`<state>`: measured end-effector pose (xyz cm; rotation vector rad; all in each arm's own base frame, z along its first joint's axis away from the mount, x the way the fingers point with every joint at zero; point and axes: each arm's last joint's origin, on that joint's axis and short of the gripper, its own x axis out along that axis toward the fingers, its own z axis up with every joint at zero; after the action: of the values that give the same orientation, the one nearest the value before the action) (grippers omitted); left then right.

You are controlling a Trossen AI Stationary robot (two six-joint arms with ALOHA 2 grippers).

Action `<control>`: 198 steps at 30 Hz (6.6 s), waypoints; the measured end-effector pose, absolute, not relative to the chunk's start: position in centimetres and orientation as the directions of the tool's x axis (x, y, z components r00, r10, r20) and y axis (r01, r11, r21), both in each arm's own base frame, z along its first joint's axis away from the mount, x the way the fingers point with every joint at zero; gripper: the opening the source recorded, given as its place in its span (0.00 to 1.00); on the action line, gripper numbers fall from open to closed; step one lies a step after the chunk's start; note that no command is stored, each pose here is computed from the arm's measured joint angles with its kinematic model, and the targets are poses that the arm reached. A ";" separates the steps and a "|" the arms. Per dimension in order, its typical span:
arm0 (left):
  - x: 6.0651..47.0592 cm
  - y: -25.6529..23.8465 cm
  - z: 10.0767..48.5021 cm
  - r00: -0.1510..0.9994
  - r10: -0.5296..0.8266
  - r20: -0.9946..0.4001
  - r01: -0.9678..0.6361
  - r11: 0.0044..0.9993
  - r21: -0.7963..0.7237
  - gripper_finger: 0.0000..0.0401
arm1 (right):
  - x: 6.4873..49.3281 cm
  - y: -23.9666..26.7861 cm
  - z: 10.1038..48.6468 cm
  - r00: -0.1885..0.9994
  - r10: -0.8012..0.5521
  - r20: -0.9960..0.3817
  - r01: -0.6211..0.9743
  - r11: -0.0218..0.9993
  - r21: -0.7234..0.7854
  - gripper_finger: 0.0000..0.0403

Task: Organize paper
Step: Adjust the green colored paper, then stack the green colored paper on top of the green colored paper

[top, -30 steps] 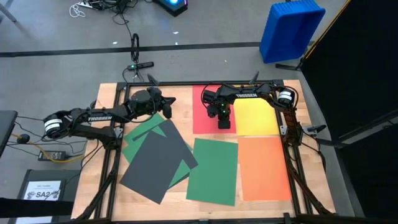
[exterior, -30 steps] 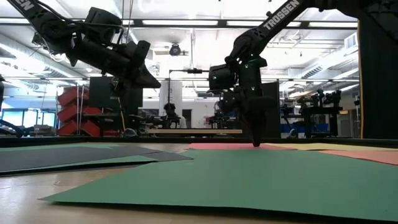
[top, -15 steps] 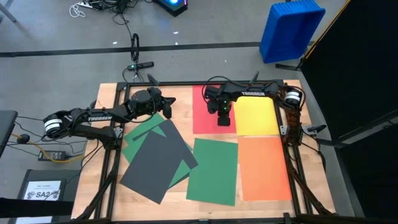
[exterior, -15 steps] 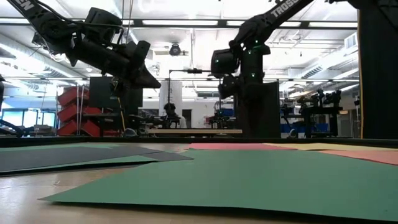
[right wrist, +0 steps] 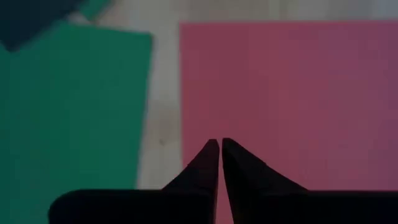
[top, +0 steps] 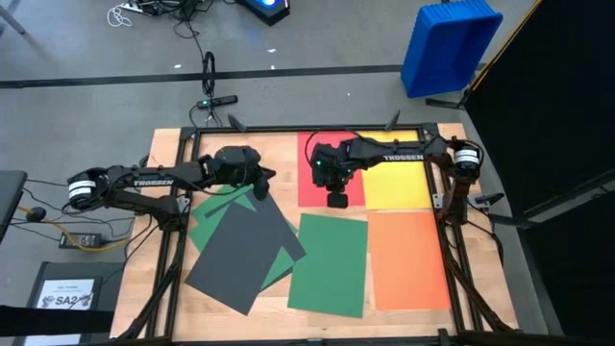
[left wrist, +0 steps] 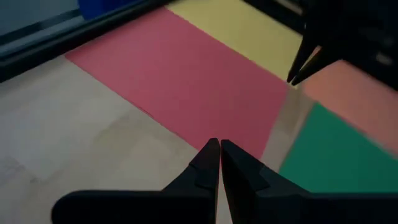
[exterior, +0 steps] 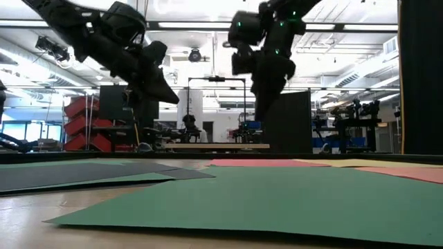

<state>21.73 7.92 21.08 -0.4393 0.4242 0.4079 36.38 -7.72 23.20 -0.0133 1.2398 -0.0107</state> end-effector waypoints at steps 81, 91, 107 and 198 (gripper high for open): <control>23.7 -4.7 19.6 0.741 0.297 -0.603 -0.431 0.898 -0.087 0.00 | 32.6 4.9 14.0 0.200 0.105 -0.974 -0.087 0.992 0.089 0.00; 23.8 -4.6 19.6 0.738 0.303 -0.603 -0.438 0.895 -0.087 0.00 | 33.4 5.0 14.8 0.209 0.135 -0.969 -0.087 0.989 0.119 0.00; 23.8 -4.6 19.6 0.738 0.302 -0.603 -0.437 0.895 -0.087 0.00 | 34.3 4.9 16.6 0.230 0.083 -0.970 -0.067 0.995 0.069 0.00; 21.9 -7.5 12.9 0.343 -0.052 -0.938 -0.561 0.789 -0.249 0.00 | 44.2 0.8 15.5 0.639 0.139 -0.756 0.106 0.958 0.265 0.54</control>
<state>21.87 -7.46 12.94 -0.6059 1.1903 0.3582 44.19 0.75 15.47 0.2986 0.8804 0.0191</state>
